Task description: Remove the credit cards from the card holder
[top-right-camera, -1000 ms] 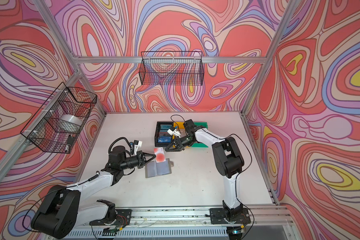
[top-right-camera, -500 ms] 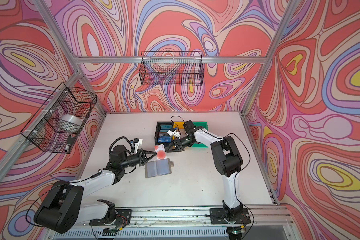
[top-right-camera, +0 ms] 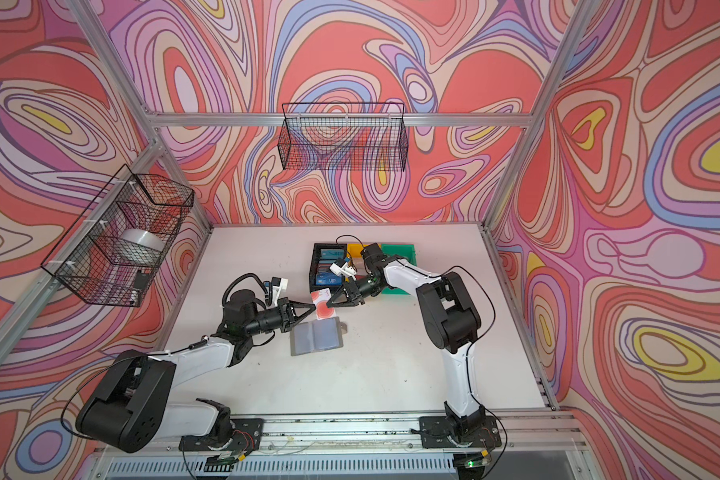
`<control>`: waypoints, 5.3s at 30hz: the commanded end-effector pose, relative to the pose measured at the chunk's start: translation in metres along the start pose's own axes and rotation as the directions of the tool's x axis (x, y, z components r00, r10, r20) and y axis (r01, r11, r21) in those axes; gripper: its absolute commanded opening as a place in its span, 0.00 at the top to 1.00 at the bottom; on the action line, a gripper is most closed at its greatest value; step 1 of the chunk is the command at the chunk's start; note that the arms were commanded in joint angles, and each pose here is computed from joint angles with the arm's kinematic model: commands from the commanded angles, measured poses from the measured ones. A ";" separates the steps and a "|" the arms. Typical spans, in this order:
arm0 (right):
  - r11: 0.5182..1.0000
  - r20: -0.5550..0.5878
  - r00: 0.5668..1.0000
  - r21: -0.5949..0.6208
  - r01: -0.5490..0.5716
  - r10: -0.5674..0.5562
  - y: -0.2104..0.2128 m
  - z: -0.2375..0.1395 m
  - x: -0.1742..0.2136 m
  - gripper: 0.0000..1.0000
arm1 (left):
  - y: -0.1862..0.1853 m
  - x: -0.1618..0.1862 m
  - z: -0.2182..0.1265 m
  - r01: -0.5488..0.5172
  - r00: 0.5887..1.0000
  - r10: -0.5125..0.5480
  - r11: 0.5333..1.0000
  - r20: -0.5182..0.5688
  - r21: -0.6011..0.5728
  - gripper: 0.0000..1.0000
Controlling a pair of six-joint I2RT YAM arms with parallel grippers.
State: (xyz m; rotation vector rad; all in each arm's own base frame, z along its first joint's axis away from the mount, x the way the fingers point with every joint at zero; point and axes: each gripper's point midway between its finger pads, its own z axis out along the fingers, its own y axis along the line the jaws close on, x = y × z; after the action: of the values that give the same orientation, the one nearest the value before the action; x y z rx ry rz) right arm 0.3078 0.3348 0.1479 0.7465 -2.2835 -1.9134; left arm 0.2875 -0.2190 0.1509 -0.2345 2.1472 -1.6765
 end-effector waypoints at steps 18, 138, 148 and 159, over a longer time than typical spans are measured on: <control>0.891 -0.026 0.991 0.436 0.128 -0.130 0.006 -0.081 -0.009 1.00 | -0.002 0.011 -0.020 -0.108 0.994 0.100 0.978 -0.054 -0.181 0.87; 0.009 0.244 0.728 0.951 -0.310 -0.641 -0.034 -0.324 0.016 0.02 | 0.021 -0.066 -0.068 -0.096 0.977 0.181 0.846 0.113 -0.524 0.45; 0.095 0.372 0.563 0.884 -0.458 -0.738 -0.068 -0.353 0.051 0.02 | 0.019 -0.096 -0.129 -0.226 0.864 0.488 0.598 0.126 -0.769 0.29; 0.163 0.381 0.467 0.883 -0.441 -0.798 -0.116 -0.345 0.043 0.02 | 0.028 -0.105 -0.202 -0.132 0.583 0.781 0.365 0.226 -0.922 0.00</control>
State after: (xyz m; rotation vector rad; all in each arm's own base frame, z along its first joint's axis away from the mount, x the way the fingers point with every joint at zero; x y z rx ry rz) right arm 0.4191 -0.0109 0.0869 -0.1576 -4.2833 -0.0337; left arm 0.3012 -0.0181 0.1810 -0.2944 2.0476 -0.1625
